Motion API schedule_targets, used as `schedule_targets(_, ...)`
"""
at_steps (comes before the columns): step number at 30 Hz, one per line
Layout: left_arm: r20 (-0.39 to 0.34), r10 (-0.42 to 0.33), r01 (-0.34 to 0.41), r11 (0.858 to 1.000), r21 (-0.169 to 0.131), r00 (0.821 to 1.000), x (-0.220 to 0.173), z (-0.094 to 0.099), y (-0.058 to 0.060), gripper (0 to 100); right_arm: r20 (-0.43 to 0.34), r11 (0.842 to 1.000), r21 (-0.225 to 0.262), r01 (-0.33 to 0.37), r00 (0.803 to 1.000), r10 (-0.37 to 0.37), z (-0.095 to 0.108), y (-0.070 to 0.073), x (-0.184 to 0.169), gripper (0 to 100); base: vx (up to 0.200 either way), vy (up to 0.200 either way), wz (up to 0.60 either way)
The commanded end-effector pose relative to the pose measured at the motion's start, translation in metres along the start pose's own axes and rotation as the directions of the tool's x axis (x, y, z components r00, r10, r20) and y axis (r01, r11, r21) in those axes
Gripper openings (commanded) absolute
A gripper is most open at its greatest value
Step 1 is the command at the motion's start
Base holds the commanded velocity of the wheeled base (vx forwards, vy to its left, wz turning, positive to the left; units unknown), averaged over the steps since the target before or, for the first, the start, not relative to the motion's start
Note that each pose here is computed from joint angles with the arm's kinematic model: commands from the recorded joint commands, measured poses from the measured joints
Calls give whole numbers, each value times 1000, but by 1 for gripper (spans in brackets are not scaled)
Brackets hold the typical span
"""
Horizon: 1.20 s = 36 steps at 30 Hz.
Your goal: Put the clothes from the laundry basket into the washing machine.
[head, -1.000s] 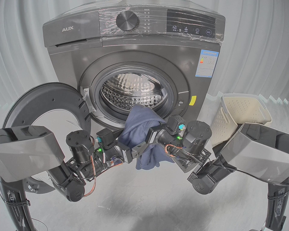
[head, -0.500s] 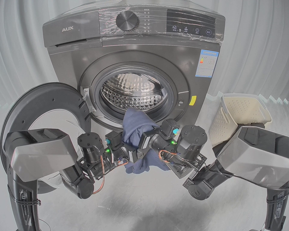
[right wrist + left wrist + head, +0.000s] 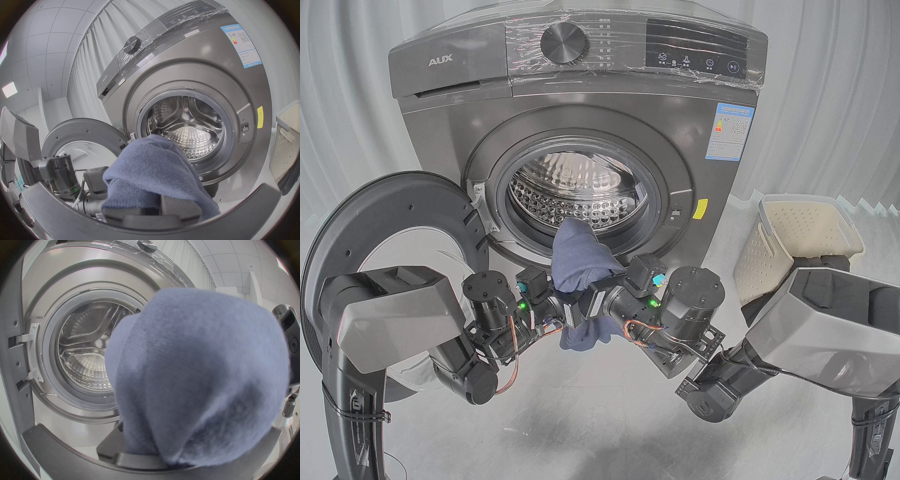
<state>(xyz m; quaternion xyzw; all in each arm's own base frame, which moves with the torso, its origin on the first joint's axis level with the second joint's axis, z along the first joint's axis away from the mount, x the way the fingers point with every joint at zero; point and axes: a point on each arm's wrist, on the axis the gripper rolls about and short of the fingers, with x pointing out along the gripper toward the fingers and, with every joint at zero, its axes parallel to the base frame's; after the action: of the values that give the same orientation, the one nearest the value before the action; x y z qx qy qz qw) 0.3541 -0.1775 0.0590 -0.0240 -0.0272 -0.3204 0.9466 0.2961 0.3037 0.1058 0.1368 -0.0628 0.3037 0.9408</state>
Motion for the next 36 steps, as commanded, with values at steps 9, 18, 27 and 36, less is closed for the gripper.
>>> schedule_targets(9,48,86,-83,995,-50,995,-13,26,10,0,-51,1000,7,13,999,-13,-10,-6,-13,0,0,0,0)
schedule_targets(18,95,85,-77,994,-79,992,-34,59,4,0,-269,998,-55,8,963,-23,-27,-18,-73,100,0,0,0)
schedule_targets(27,79,73,-67,994,-85,994,-75,79,-10,0,-353,998,-53,-47,935,25,-21,-25,-113,100,0,0,0)
schedule_targets(36,52,77,-73,995,-65,996,-106,85,-20,0,-269,996,-64,64,960,-79,14,-53,-119,100,0,0,0)
